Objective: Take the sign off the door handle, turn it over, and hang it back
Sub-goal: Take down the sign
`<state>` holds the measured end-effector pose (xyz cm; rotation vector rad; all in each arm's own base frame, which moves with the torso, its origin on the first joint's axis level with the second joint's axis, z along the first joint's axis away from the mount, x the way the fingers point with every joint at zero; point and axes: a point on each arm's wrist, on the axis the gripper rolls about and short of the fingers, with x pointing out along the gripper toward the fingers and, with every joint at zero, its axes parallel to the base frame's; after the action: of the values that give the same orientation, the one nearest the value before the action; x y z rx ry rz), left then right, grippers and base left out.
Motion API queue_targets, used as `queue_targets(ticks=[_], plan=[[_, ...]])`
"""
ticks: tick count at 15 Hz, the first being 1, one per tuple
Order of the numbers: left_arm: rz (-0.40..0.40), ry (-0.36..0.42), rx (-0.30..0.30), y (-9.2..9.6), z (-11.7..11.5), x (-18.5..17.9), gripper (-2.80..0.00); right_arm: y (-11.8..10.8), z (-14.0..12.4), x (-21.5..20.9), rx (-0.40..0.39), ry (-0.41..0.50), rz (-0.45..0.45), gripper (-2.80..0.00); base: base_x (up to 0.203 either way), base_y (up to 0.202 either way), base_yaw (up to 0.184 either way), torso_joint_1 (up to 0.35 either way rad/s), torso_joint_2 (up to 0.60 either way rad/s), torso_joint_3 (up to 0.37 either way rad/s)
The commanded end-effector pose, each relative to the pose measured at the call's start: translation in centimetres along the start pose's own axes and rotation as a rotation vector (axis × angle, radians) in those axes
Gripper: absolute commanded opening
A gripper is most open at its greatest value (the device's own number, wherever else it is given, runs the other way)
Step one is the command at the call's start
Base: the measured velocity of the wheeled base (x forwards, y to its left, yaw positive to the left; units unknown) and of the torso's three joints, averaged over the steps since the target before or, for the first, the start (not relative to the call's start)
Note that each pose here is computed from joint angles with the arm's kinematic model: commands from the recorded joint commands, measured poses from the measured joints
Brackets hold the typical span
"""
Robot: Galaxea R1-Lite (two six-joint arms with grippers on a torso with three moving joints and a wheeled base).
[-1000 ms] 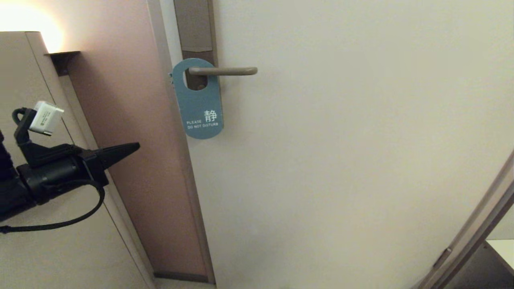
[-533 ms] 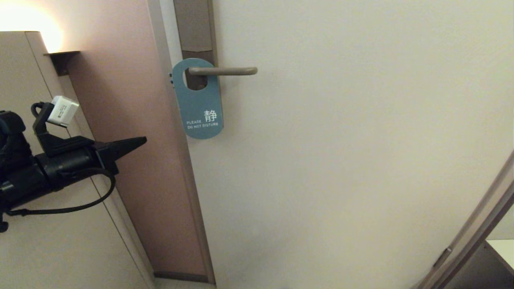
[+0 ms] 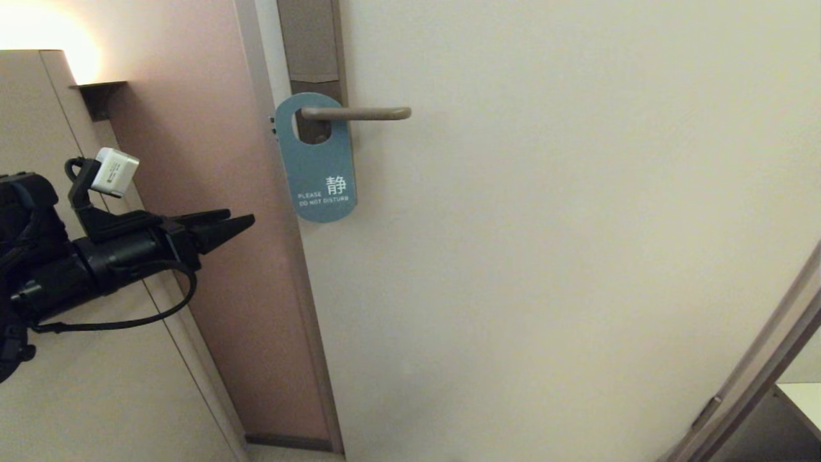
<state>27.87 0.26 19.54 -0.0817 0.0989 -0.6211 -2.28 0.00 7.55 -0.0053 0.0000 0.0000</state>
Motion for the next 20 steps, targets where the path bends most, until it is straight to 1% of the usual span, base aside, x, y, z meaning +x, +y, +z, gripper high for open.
queue_targets(ticks=[1,4,8,9,11,13,15,20], plan=[[-0.021,-0.008,0.008,-0.3,0.2,0.3,0.0,0.0,0.0,0.0,-0.001,0.0,0.0,-2.8,0.0,0.0,0.0,0.0,0.0,0.0],[-0.101,-0.014,0.013,0.0,0.7,1.1,0.0,0.0,0.0,0.0,-0.001,0.0,0.0,-2.8,0.0,0.0,0.0,0.0,0.0,0.0],[-0.122,-0.014,0.01,1.2,0.7,2.7,0.0,0.0,0.0,0.0,-0.001,0.0,0.0,-2.8,0.0,0.0,0.0,0.0,0.0,0.0],[-0.139,-0.011,0.002,1.4,0.7,3.0,0.0,0.0,0.0,0.0,-0.001,0.0,0.0,-2.8,0.0,0.0,0.0,0.0,0.0,0.0],[-0.173,-0.011,-0.044,1.7,0.9,3.5,0.0,0.0,0.0,0.0,-0.001,0.0,0.0,-2.8,0.0,0.0,0.0,0.0,0.0,0.0],[-0.208,-0.015,-0.057,1.9,1.2,4.0,0.0,0.0,0.0,0.0,-0.001,0.0,0.0,-2.8,0.0,0.0,0.0,0.0,0.0,0.0],[-0.25,-0.014,-0.054,2.2,1.3,4.5,0.0,0.0,0.0,0.0,-0.001,0.0,0.0,-2.8,0.0,0.0,0.0,0.0,0.0,0.0],[-0.301,-0.014,-0.045,1.5,1.4,5.9,0.0,0.0,0.0,0.0,-0.001,0.0,0.0,-2.8,0.0,0.0,0.0,0.0,0.0,0.0]])
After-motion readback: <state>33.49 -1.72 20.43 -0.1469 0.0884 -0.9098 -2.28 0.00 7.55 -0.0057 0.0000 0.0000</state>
